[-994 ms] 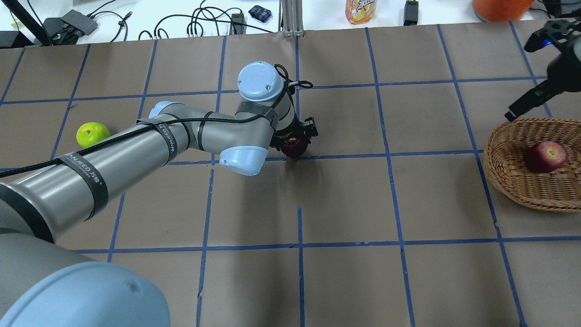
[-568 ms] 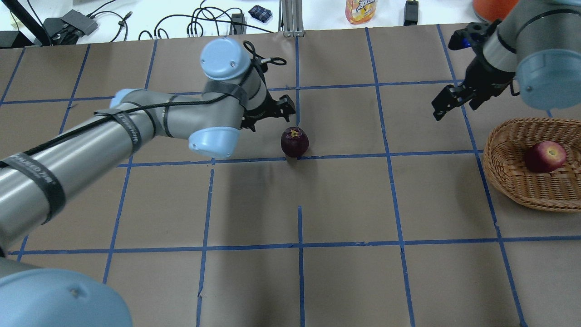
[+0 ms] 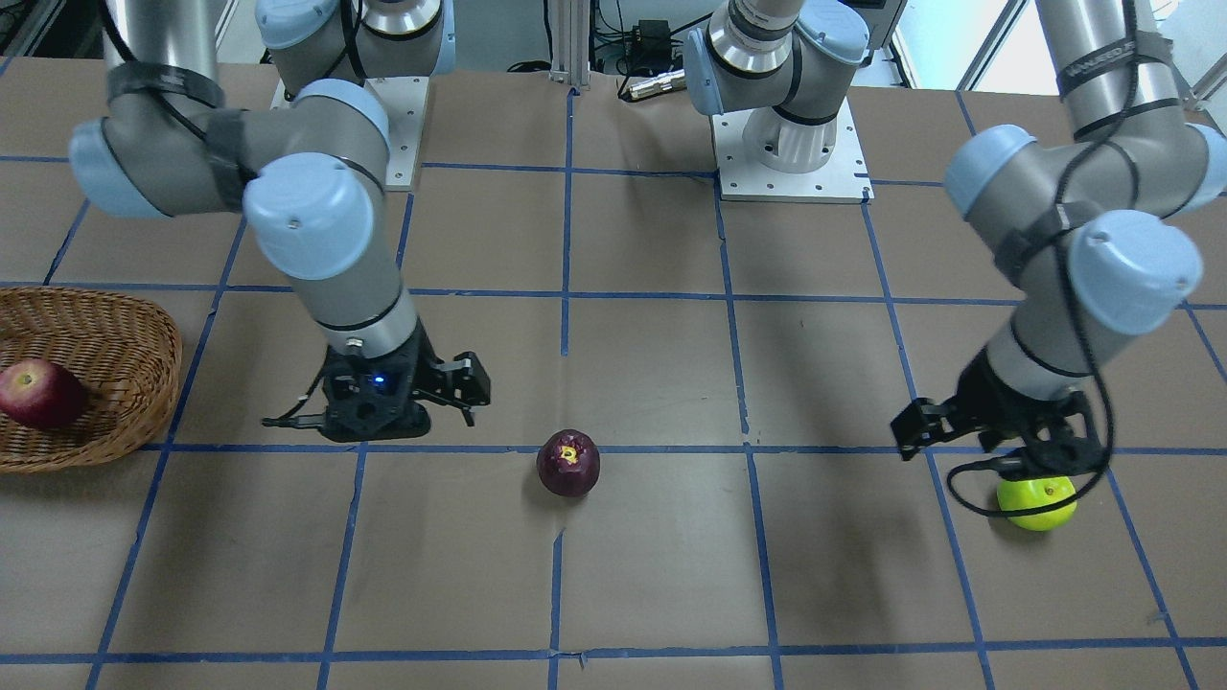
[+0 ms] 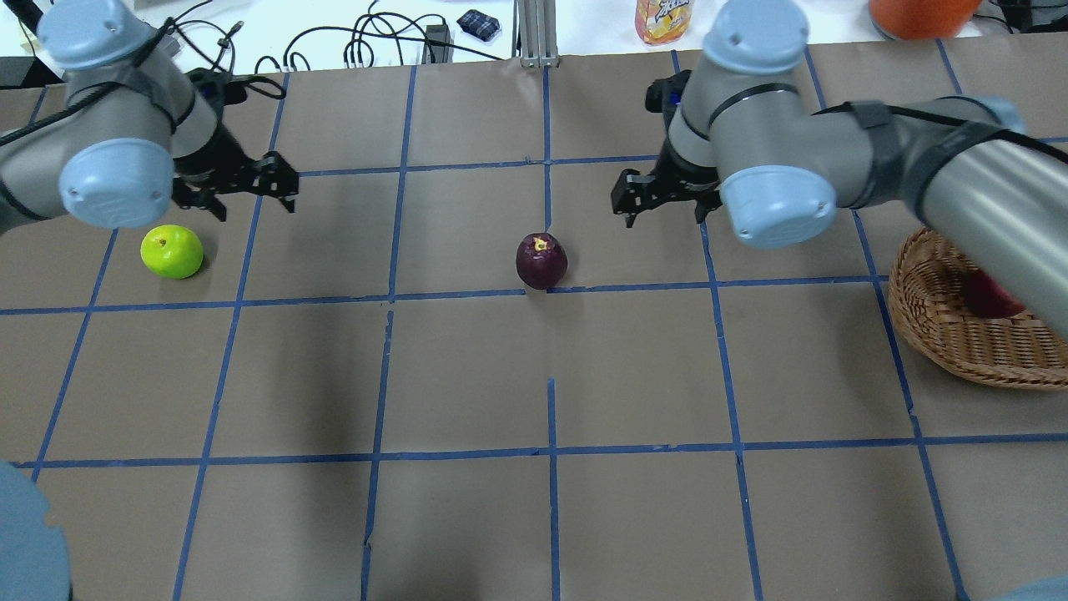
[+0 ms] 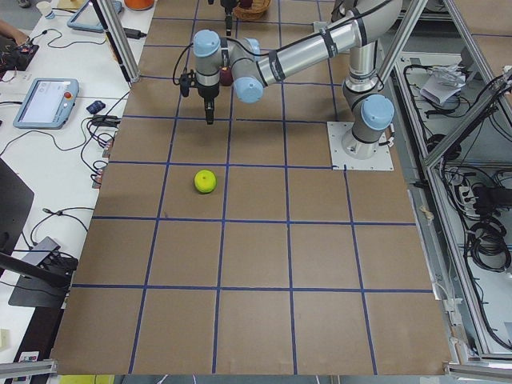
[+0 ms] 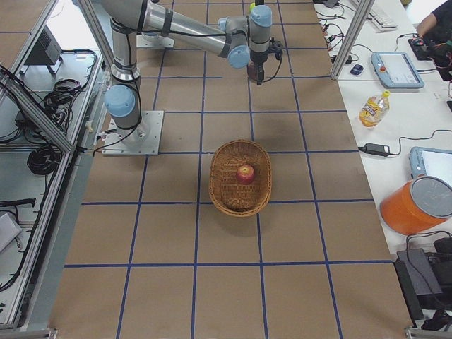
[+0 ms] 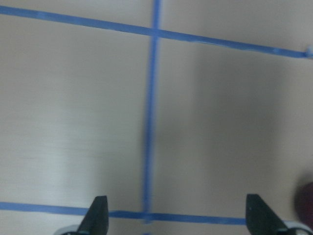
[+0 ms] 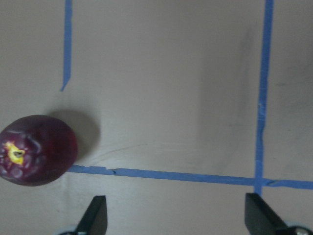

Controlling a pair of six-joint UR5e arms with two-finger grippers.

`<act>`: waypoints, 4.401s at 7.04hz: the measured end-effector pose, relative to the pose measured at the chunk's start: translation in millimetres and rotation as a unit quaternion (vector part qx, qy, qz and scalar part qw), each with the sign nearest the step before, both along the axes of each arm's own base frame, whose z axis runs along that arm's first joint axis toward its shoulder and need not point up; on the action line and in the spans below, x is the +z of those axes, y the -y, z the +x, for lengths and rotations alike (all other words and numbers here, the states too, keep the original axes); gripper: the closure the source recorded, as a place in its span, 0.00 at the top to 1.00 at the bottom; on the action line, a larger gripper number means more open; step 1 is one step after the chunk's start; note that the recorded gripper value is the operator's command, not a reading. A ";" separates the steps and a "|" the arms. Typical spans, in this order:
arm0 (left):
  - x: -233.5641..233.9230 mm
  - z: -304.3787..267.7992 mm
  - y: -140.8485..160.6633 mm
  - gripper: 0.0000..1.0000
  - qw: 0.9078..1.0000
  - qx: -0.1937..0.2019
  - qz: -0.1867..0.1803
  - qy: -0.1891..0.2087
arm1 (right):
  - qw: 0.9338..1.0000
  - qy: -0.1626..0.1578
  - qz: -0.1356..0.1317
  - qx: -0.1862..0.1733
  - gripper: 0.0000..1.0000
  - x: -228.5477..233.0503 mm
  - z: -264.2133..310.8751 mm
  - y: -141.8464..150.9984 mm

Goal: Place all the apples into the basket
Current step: 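Grasp the dark apple with the right gripper while the left grasps the green apple, then carry the dark apple into the basket while the left gripper lifts the green apple, then set the green apple at the table center with the left gripper and withdraw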

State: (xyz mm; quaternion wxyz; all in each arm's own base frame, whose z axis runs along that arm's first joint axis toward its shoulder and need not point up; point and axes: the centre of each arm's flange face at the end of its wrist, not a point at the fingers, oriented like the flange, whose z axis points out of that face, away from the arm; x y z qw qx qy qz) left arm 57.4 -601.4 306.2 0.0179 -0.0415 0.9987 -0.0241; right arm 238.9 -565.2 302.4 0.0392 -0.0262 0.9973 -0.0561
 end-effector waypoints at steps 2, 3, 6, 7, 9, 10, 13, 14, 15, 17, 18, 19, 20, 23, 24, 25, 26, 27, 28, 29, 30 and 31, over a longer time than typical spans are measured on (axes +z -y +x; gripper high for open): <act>-36.5 98.0 -10.0 1.00 0.999 -0.011 0.035 -0.003 | 1.000 -0.001 -0.008 -0.011 1.00 -15.8 79.8 1.3; -50.7 116.6 -7.9 1.00 0.999 -0.018 0.042 -0.006 | 1.000 -0.010 -0.004 -0.011 1.00 -30.6 108.3 -1.9; -88.1 132.8 4.3 1.00 0.999 -0.029 0.041 -0.017 | 1.000 -0.024 -0.005 -0.010 1.00 -64.1 130.0 2.1; -100.9 132.1 8.7 1.00 0.998 -0.031 0.036 -0.033 | 1.000 -0.024 -0.007 -0.009 1.00 -77.8 132.1 5.9; -112.4 134.9 16.9 1.00 0.998 -0.044 0.019 -0.035 | 1.000 -0.023 -0.004 -0.007 0.86 -97.5 134.5 8.8; -110.5 137.5 21.6 1.00 0.998 -0.047 0.010 -0.031 | 1.000 -0.023 -0.003 -0.006 0.60 -101.1 134.9 9.0; -104.7 139.9 30.6 1.00 0.998 -0.051 -0.003 -0.030 | 1.000 -0.026 -0.008 -0.001 0.41 -93.6 130.1 12.3; -107.8 139.0 30.5 0.69 0.998 -0.051 -0.003 -0.035 | 1.000 -0.024 -0.019 -0.002 0.37 -72.2 114.9 17.3; -108.4 138.3 32.0 0.30 0.998 -0.051 -0.006 -0.040 | 0.999 -0.028 -0.025 0.000 0.24 -43.1 79.1 25.9; -99.4 135.8 36.6 0.16 0.998 -0.048 -0.009 -0.042 | 0.998 -0.049 -0.014 0.032 0.23 5.5 -33.2 37.3; -86.0 125.2 40.4 0.14 0.998 -0.039 -0.004 -0.045 | 0.997 -0.057 -0.010 0.049 0.19 16.4 -94.6 28.9; -64.6 93.5 47.2 0.12 0.998 -0.029 0.006 -0.051 | 0.996 -0.062 -0.006 0.062 0.15 18.0 -161.3 13.5; -44.2 36.4 52.7 0.12 0.998 -0.031 0.013 -0.053 | 0.995 -0.067 -0.002 0.075 0.16 14.5 -229.5 -4.1; -17.2 -164.5 39.3 0.12 0.998 0.019 0.017 -0.063 | 0.994 -0.062 -0.004 0.093 0.78 -12.2 -385.8 -60.8; -24.7 -234.4 25.1 0.12 0.997 0.040 0.023 -0.064 | 0.995 -0.050 -0.019 0.086 1.00 -25.0 -408.5 -75.9; -34.0 -297.9 7.6 0.12 0.996 0.059 0.026 -0.065 | 0.995 -0.045 -0.028 0.080 1.00 -31.8 -417.7 -84.6; -42.9 -347.9 -10.6 0.12 0.996 0.060 0.029 -0.064 | 0.995 -0.044 -0.032 0.079 1.00 -32.6 -420.5 -87.5; -51.3 -382.4 -23.2 0.12 0.996 0.056 0.025 -0.066 | 0.995 -0.046 -0.036 0.080 1.00 -27.7 -418.8 -88.4; -65.2 -404.3 -27.8 0.18 0.996 0.048 0.016 -0.071 | 0.994 -0.052 -0.044 0.086 1.00 -15.3 -408.9 -88.6; -80.9 -418.6 -30.5 0.54 0.997 0.040 0.014 -0.071 | 0.992 -0.056 -0.052 0.102 1.00 -0.5 -387.6 -86.3; -92.7 -426.5 -32.5 0.93 0.997 0.034 0.015 -0.069 | 0.990 -0.056 -0.058 0.116 1.00 14.7 -357.5 -79.8; -95.4 -428.1 -33.0 1.00 0.997 0.027 0.013 -0.066 | 0.990 -0.050 -0.061 0.113 1.00 29.8 -321.0 -68.5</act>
